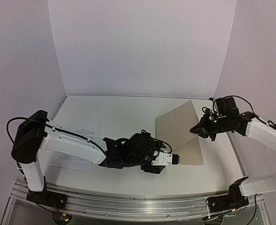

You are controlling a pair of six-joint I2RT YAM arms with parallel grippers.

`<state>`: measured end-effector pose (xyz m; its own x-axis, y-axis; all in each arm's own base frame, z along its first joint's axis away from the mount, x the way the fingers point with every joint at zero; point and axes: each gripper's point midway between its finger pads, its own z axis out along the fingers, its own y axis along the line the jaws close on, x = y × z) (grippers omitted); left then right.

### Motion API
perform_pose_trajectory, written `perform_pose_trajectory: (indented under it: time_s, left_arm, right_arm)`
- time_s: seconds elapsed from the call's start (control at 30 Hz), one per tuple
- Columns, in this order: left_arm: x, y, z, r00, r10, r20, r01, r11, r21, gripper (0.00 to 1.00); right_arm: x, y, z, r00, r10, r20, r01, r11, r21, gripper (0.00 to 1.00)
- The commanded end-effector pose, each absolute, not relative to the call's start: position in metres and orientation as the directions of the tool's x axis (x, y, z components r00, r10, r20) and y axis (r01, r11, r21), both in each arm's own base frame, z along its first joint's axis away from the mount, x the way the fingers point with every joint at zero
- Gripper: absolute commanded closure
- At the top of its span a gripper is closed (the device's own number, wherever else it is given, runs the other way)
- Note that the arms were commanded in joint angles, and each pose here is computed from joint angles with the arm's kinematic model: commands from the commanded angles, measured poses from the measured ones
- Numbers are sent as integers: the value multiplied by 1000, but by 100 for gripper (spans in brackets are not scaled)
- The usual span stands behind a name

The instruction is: Put the files into the folder

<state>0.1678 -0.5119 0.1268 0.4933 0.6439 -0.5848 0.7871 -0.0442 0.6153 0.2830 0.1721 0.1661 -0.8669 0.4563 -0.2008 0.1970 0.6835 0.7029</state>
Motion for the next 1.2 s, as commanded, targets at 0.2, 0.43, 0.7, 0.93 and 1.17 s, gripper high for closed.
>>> perform_pose_trajectory:
  time_s: [0.2, 0.43, 0.7, 0.93, 1.17]
  left_arm:
    - [191, -435, 201, -32, 570, -821, 999, 54, -1, 17]
    - [276, -364, 186, -550, 430, -716, 824, 418, -382, 17]
    - [346, -298, 156, -784, 247, -570, 577, 628, -522, 13]
    - [387, -254, 145, -802, 171, -572, 506, 705, -497, 15]
    - [389, -251, 149, -790, 180, -586, 521, 700, -488, 12]
  right_arm:
    - [291, 191, 231, -877, 193, -440, 6, 920, 393, 100]
    - [280, 268, 209, -925, 35, -379, -62, 969, 240, 100]
    - [258, 342, 186, -952, -75, -297, -109, 989, 98, 93]
    - [237, 444, 181, -927, -218, -306, -324, 876, 357, 50]
    - [187, 505, 206, -770, -490, -409, -638, 596, 488, 2]
